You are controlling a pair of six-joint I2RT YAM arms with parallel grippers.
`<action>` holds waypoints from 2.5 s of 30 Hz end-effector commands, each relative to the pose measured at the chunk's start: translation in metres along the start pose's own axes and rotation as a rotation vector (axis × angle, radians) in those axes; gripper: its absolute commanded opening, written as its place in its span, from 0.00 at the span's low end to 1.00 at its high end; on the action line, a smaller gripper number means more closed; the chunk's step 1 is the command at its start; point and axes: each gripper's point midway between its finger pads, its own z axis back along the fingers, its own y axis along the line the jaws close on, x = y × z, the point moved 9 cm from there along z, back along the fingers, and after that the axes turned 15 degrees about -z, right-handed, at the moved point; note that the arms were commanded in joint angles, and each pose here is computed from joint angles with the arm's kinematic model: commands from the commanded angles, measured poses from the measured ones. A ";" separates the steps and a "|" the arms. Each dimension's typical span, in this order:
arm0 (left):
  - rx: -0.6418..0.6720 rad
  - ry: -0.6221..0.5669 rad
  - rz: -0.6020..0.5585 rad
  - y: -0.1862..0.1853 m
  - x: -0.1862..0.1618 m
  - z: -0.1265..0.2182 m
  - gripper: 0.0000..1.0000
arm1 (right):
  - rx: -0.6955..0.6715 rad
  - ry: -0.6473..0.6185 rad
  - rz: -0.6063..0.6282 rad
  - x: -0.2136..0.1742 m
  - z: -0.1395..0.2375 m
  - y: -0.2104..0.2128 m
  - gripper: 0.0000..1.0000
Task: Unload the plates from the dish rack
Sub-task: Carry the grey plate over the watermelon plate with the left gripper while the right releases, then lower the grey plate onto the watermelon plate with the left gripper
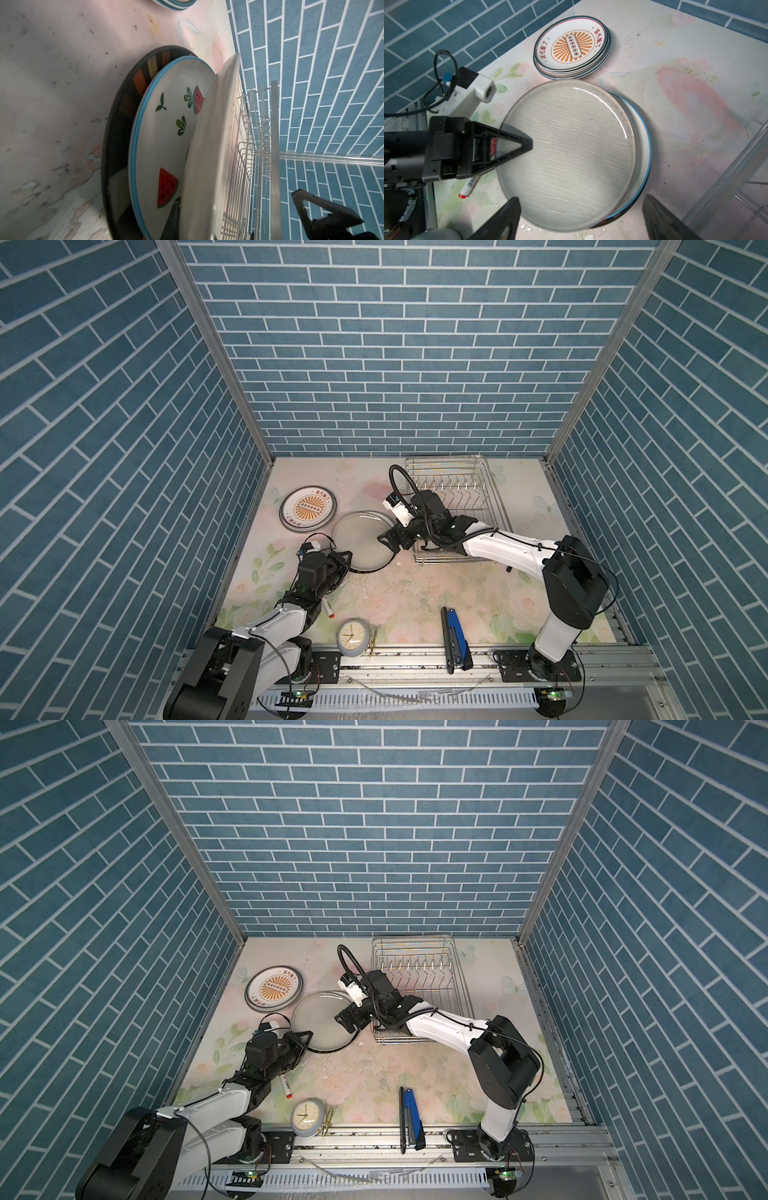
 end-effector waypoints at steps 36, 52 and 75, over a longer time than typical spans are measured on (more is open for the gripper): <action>0.195 0.066 -0.152 -0.023 0.022 -0.014 0.43 | -0.009 0.129 0.053 0.010 -0.047 0.001 0.88; 0.304 0.067 -0.255 -0.037 0.017 -0.019 0.67 | 0.041 0.177 0.029 0.006 -0.078 0.000 0.76; 0.385 -0.042 -0.210 -0.027 0.022 0.009 0.67 | 0.038 0.250 0.026 -0.002 -0.099 0.003 0.61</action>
